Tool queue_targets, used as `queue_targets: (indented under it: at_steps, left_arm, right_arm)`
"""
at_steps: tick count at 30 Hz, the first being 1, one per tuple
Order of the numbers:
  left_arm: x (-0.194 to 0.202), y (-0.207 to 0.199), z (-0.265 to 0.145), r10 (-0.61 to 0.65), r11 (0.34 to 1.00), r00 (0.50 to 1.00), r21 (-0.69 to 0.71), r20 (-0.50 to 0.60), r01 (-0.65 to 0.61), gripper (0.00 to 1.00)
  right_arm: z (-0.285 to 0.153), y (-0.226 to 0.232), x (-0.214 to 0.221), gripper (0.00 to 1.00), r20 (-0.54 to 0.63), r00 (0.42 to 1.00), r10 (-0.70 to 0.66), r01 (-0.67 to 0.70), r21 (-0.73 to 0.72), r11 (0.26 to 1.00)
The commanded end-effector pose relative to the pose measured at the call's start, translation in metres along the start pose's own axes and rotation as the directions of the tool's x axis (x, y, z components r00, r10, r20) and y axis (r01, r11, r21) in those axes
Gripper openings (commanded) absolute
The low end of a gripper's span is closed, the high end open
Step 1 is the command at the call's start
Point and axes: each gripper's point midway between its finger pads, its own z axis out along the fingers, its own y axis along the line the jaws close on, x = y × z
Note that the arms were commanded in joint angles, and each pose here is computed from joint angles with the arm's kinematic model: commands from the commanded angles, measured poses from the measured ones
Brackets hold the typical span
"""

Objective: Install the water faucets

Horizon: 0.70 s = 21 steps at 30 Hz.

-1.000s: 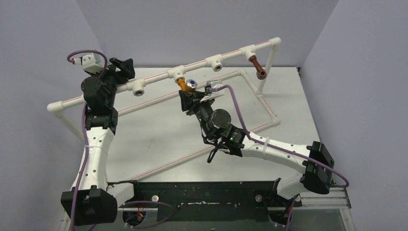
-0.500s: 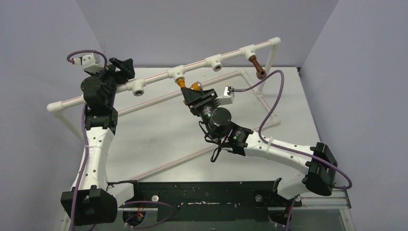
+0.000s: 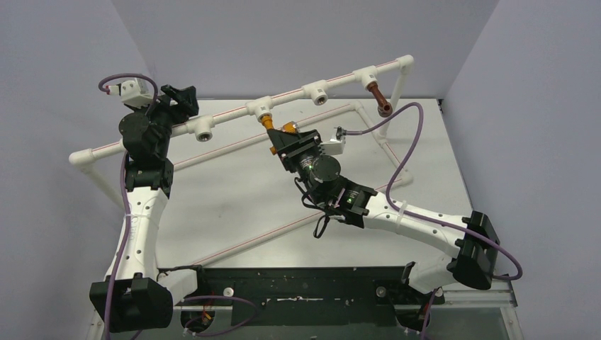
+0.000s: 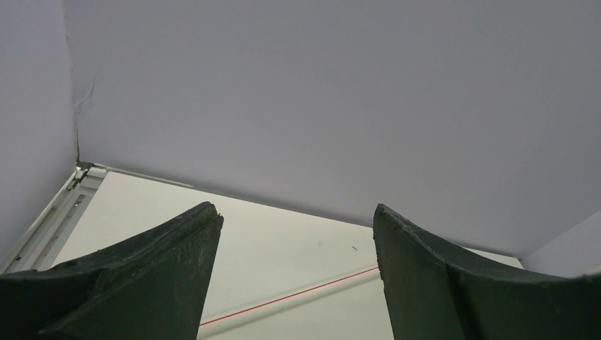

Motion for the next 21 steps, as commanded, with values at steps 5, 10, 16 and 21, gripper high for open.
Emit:
queue_targets:
  at_steps: [5,10,16,21]
  left_arm:
    - [0.189,0.070,-0.055,-0.125,0.974,0.800,-0.228,-0.587,-0.015,0.76]
    - [0.189,0.070,-0.055,-0.125,0.973,0.801,-0.228,-0.585,-0.015,0.76]
    - [0.191,0.071,-0.054,-0.128,0.973,0.797,-0.231,-0.590,-0.014,0.76]
    - [0.193,0.066,-0.055,-0.125,0.977,0.794,-0.215,-0.595,-0.007,0.76]
  right_arm:
    - [-0.025,-0.002,-0.007,0.68,-0.047,0.993,-0.112,0.111,-0.030,0.993]
    - [-0.039,-0.006,-0.017,0.78,-0.048,0.983,-0.178,0.177,-0.033,0.984]
    - [-0.058,-0.003,-0.034,0.81,-0.039,0.957,-0.288,0.285,-0.075,0.956]
    - [-0.075,0.011,-0.055,0.81,0.007,0.866,-0.500,0.497,-0.134,0.858]
